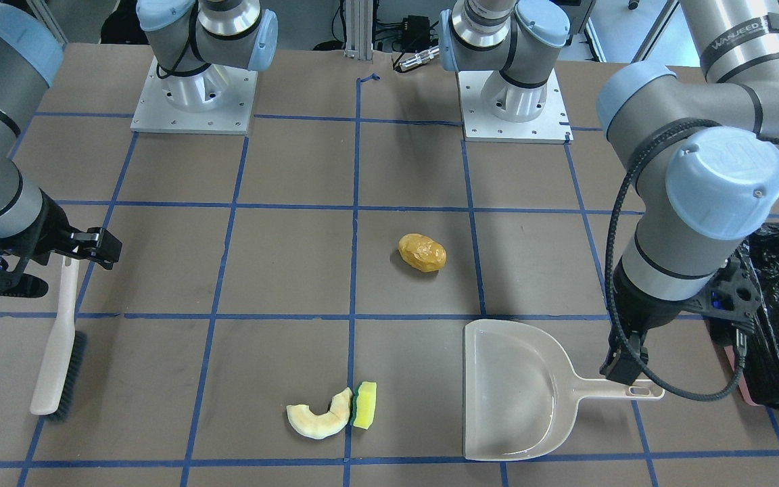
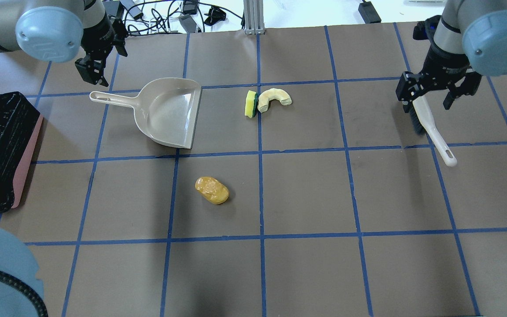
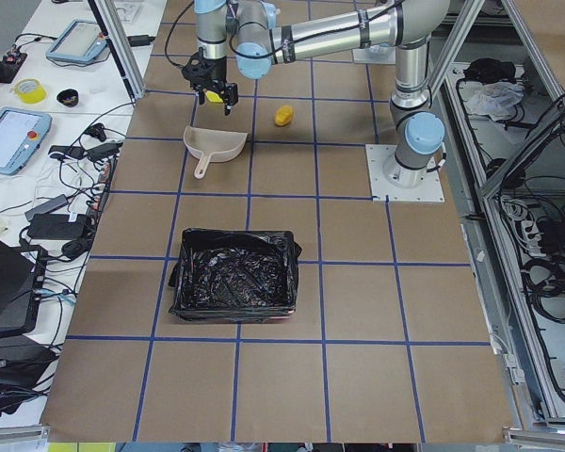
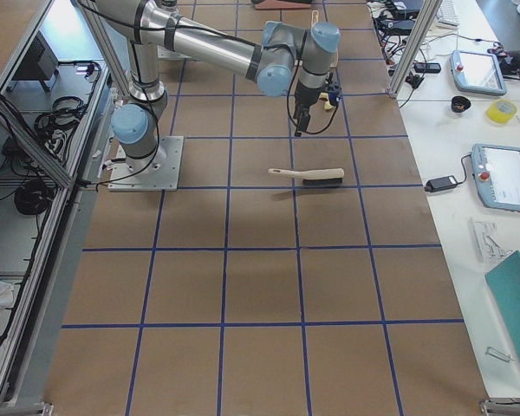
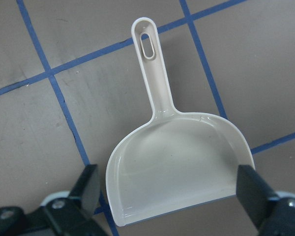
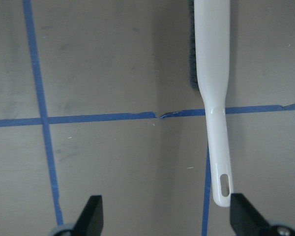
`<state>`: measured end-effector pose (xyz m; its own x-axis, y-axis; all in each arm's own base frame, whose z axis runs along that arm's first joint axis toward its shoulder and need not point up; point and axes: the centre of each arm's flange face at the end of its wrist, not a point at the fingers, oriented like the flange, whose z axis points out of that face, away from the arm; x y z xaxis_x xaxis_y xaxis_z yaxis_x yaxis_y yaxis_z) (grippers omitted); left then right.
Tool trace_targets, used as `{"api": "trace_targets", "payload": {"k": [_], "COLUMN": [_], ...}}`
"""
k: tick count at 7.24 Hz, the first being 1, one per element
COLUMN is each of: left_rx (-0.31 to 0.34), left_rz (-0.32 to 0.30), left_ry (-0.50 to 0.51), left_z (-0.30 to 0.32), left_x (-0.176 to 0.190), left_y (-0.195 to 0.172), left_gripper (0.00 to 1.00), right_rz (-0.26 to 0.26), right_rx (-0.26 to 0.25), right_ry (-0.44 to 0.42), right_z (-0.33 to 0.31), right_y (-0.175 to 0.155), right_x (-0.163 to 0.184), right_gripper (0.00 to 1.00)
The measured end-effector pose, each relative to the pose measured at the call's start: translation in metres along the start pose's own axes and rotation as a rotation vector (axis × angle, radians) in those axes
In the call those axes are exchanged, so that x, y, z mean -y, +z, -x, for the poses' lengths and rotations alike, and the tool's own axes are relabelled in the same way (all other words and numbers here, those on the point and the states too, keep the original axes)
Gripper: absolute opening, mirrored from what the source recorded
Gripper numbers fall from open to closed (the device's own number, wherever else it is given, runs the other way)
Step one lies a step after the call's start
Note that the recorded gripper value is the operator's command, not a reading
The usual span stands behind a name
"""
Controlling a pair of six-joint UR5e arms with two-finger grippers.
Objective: Sweep and dump trash into bin
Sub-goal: 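Grasp the dustpan handle with the left gripper while the right gripper grasps the brush handle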
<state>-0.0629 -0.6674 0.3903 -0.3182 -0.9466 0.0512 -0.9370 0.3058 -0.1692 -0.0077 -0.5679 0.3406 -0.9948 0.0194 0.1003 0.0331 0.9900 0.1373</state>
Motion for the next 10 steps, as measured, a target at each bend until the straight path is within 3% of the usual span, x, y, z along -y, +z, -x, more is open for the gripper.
{"api": "trace_targets", "payload": {"k": [1,3,6,8,10], "left_rx": [0.000,0.019,0.061,0.049,0.050], "left_rz": [0.019,0.027,0.023,0.082,0.163], "left_ry": [-0.042,-0.106,-0.190,-0.227,-0.236], "left_z": [-0.007,-0.011,-0.004,0.001,0.003], "left_x": [0.014,0.048,0.093,0.110,0.106], "left_y": [0.011,0.042,0.088,0.097,0.108], "left_gripper": [1.00,1.00,0.98,0.94,0.92], "right_rz": [-0.008,-0.020,-0.019,-0.019,-0.027], "right_rx": [0.003,0.003,0.017,0.060,0.063], "right_ry": [-0.007,-0.018,-0.025,-0.012,-0.046], "right_z": [-0.014,-0.034,-0.066,-0.086,-0.090], "right_y": [0.030,0.067,0.089,0.115,0.120], "right_x": [-0.004,-0.013,-0.013,-0.003,0.000], "right_gripper": [1.00,1.00,0.98,0.95,0.93]}}
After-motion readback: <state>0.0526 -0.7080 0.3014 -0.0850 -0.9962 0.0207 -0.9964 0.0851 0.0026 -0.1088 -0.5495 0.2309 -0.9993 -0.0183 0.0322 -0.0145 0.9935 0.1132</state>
